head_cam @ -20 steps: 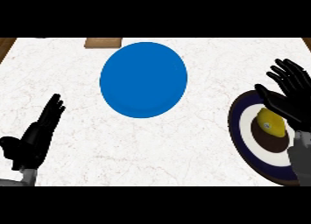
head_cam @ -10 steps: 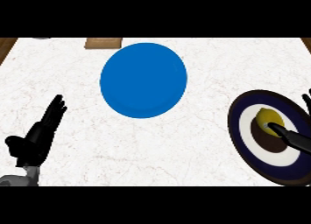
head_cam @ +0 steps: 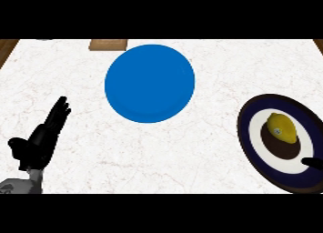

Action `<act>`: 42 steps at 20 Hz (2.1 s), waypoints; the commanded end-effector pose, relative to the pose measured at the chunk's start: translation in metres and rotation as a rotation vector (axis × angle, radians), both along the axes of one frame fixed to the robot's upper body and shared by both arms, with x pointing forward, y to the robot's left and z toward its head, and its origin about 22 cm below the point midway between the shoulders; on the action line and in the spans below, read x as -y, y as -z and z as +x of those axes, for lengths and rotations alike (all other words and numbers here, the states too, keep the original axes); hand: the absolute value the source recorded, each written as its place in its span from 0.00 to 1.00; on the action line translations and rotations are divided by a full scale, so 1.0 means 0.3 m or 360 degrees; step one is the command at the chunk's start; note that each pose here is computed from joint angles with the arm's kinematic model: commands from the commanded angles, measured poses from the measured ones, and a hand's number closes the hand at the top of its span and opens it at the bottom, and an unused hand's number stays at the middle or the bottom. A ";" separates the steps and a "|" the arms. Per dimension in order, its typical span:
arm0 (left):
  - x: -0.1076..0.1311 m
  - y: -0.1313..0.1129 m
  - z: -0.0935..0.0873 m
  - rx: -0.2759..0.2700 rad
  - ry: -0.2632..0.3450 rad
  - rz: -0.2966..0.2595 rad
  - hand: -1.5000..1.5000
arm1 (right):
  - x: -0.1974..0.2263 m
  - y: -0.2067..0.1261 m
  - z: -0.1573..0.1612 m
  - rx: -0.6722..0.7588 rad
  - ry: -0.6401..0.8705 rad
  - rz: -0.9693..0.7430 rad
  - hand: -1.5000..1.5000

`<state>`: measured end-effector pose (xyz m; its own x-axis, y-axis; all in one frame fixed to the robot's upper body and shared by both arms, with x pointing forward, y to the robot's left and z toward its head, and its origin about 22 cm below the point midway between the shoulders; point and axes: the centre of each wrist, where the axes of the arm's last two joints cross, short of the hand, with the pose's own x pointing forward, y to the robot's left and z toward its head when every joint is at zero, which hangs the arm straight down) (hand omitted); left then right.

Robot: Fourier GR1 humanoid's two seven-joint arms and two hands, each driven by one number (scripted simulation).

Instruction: Pick the lemon from the plate and place it in the plate

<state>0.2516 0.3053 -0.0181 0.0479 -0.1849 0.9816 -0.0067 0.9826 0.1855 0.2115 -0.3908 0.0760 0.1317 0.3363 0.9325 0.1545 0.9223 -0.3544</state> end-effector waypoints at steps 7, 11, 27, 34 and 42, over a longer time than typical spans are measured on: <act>0.039 0.011 -0.007 0.0001 -0.0011 0.0003 0.50 | 0.004 -0.054 0.010 -0.0478 -0.0175 -0.0147 0.00; 0.060 0.076 -0.003 0.0009 0.0025 0.0021 0.50 | -0.040 0.021 0.053 -0.0533 -0.0171 -0.0182 0.00; -0.027 0.064 -0.014 0.0000 0.0016 -0.0026 0.50 | -0.118 0.064 0.236 -0.0703 -0.0254 -0.0348 0.00; 0.067 0.046 0.037 0.0008 -0.0005 0.0009 0.50 | -0.048 0.248 0.210 -0.0784 -0.0251 -0.0357 0.00; -0.001 0.063 0.022 -0.0009 -0.0005 0.0005 0.50 | -0.110 0.257 0.266 -0.0657 -0.0427 -0.0338 1.00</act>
<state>0.2557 0.3015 -0.0230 0.0486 -0.1876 0.9810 -0.0039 0.9822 0.1880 0.2877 -0.3759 0.0201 0.3877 0.5895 0.7087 -0.2304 0.8064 -0.5447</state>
